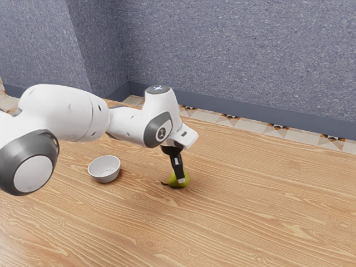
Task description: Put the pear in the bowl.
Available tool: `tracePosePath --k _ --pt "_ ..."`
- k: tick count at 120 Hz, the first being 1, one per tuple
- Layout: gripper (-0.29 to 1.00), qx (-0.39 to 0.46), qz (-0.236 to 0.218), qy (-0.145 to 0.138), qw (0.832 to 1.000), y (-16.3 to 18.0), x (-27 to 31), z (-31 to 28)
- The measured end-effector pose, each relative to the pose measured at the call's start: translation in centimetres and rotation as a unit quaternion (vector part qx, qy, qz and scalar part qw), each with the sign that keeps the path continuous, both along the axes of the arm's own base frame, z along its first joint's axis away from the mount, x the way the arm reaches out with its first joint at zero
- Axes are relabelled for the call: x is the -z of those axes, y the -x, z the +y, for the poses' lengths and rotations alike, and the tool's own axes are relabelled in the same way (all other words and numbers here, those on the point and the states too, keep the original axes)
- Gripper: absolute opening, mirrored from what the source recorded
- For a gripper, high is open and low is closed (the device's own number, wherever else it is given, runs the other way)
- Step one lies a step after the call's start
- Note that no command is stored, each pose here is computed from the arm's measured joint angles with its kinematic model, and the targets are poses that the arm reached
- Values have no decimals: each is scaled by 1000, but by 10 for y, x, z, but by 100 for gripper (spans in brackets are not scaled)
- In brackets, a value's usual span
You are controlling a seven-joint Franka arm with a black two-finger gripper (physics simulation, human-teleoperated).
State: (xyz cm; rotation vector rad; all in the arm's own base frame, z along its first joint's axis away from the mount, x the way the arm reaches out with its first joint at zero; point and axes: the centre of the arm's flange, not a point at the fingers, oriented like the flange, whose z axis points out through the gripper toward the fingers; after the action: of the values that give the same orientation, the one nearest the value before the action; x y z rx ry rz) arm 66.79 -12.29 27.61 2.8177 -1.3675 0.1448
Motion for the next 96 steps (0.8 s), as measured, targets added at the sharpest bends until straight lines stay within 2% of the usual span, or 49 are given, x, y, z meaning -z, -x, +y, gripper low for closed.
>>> tracePosePath --k 80,96 --pt "69 14 17 -4 1000 -2 29 -3" --pt "60 15 17 -3 1000 -2 29 -3"
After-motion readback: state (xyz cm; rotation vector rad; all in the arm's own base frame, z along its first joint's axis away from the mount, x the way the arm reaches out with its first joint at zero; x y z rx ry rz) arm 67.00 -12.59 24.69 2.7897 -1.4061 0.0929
